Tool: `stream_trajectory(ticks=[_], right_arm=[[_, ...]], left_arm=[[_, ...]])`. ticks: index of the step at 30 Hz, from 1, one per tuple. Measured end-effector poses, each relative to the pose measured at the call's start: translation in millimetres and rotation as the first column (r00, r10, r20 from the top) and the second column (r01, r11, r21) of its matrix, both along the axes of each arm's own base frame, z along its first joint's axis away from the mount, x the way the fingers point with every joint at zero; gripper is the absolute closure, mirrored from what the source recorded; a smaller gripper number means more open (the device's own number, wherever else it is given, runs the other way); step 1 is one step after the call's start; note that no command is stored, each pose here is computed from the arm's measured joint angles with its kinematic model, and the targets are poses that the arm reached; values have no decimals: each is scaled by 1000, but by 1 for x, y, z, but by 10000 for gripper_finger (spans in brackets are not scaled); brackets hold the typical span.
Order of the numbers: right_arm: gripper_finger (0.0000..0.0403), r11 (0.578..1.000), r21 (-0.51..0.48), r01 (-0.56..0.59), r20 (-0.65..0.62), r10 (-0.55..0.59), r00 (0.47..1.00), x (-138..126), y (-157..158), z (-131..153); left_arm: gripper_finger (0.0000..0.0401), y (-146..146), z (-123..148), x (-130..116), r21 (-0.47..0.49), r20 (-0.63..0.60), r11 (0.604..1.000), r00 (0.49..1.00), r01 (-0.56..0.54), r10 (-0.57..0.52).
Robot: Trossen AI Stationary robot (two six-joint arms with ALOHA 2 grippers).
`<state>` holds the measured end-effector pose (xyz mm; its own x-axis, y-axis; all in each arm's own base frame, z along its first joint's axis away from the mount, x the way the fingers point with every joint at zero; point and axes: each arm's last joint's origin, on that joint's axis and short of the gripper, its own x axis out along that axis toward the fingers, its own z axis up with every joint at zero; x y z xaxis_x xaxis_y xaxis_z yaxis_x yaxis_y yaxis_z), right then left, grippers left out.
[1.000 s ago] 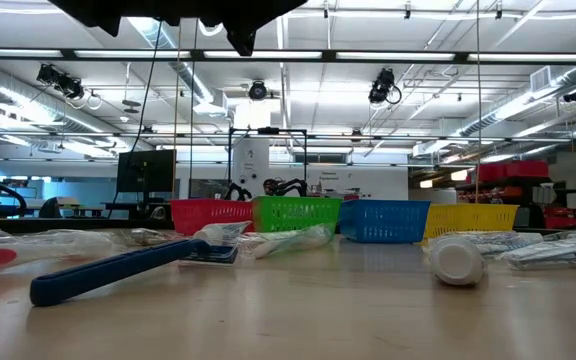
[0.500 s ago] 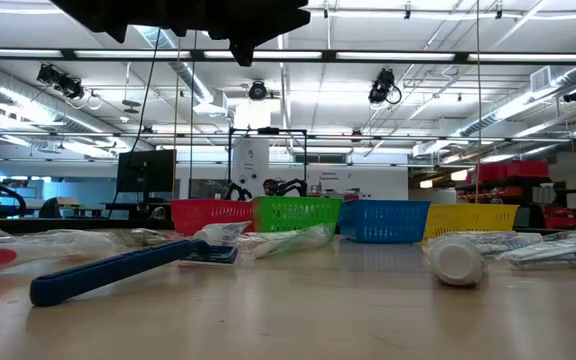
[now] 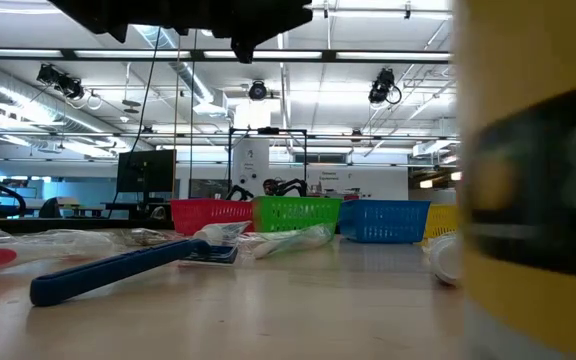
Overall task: Pick & Place Travel size toiletries
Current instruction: Adjust the disinfectant wipes
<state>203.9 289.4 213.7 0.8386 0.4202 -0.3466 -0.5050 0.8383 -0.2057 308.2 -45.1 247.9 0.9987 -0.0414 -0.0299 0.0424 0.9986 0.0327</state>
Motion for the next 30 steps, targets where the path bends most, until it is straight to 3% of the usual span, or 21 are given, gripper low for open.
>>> stream_trajectory(ticks=[3,6,10,13,19,25,30], right_arm=[[403,998,61,21,-14,-20,1000,-4,-1,7],[403,995,94,-27,28,24,999,-16,0,24],[403,993,89,-78,137,65,988,-25,1,44],[403,997,71,-43,173,30,984,-29,-2,51],[403,997,-25,76,225,-69,972,-32,-6,53],[403,989,-63,135,252,-115,961,-27,-10,54],[403,974,-72,215,260,-190,947,-24,-14,53]], left_arm=[[259,0,0,0,-12,5,1000,1000,5,-5],[259,-2,0,0,-17,4,997,998,70,-69],[259,-8,3,-1,-35,29,978,979,204,-203],[259,-16,7,-5,-15,38,965,965,260,-260],[259,-50,6,-21,-64,-38,856,856,512,-515],[263,-88,-30,-11,-21,-151,836,825,548,-544],[290,-112,-35,11,-25,-149,773,762,634,-630]])
